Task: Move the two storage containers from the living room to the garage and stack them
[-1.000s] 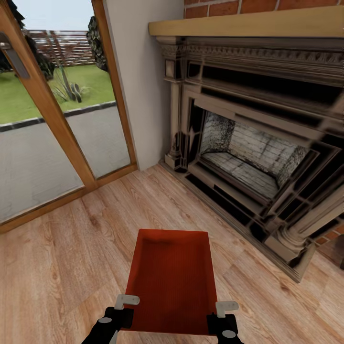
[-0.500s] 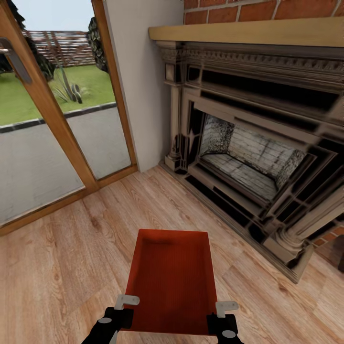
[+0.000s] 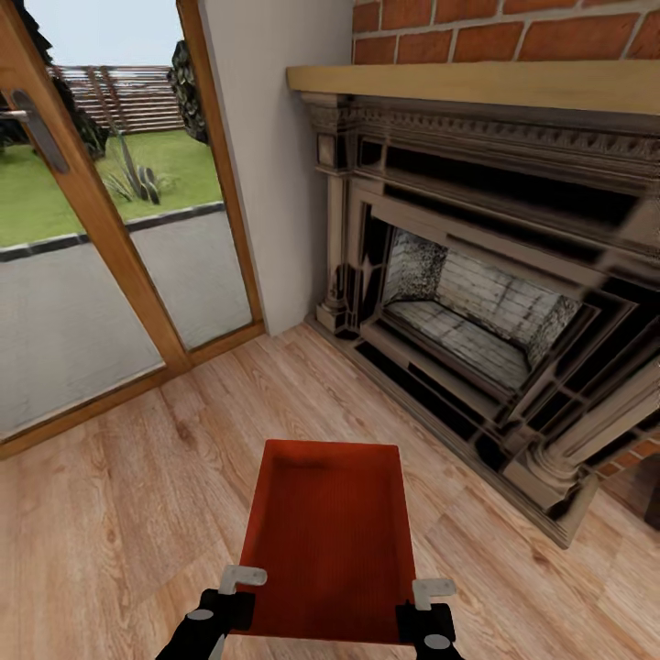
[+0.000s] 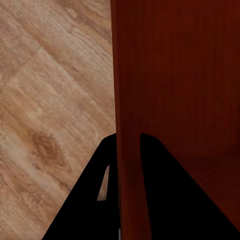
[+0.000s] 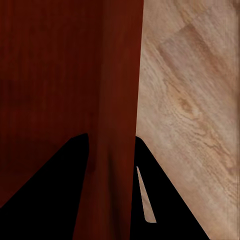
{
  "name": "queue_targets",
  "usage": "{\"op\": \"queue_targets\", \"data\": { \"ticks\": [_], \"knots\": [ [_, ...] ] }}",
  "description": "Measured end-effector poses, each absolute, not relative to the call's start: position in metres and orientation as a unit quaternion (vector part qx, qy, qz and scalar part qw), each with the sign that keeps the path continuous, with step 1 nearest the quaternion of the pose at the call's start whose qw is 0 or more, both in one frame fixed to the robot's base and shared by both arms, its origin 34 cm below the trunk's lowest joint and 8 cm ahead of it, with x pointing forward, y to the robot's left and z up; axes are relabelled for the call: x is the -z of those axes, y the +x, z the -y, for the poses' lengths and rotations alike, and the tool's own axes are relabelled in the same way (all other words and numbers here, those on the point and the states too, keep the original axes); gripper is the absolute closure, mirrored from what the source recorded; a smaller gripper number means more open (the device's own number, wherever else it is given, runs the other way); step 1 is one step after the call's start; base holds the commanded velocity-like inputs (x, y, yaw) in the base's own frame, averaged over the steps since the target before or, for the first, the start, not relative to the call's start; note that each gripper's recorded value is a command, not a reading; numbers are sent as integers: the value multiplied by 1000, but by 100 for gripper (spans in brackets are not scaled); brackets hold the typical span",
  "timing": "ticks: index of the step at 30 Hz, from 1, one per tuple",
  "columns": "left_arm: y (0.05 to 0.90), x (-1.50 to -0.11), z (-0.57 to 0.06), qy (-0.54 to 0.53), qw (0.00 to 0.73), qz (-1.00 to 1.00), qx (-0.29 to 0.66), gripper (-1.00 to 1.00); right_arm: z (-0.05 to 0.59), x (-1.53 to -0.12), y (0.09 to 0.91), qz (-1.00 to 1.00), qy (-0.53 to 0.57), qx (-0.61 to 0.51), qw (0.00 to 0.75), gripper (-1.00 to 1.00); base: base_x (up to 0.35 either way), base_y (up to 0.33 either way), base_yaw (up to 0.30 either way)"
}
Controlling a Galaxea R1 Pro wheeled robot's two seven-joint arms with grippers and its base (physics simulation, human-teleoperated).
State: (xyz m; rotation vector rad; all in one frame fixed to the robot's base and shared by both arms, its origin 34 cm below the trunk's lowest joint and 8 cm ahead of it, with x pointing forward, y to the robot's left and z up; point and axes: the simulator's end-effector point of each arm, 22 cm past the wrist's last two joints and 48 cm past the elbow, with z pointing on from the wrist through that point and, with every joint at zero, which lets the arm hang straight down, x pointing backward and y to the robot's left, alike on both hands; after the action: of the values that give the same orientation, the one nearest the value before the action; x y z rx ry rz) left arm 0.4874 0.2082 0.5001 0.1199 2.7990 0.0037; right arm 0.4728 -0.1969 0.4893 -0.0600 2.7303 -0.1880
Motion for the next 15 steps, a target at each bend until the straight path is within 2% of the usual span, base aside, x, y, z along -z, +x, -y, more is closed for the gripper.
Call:
{"op": "queue_targets", "data": {
  "ticks": [15],
  "knots": [
    [496,-531,-208,42,181,-983,-2,100,197,-520,481,-975,-21,68,213,100,0,0,0]
  ]
}}
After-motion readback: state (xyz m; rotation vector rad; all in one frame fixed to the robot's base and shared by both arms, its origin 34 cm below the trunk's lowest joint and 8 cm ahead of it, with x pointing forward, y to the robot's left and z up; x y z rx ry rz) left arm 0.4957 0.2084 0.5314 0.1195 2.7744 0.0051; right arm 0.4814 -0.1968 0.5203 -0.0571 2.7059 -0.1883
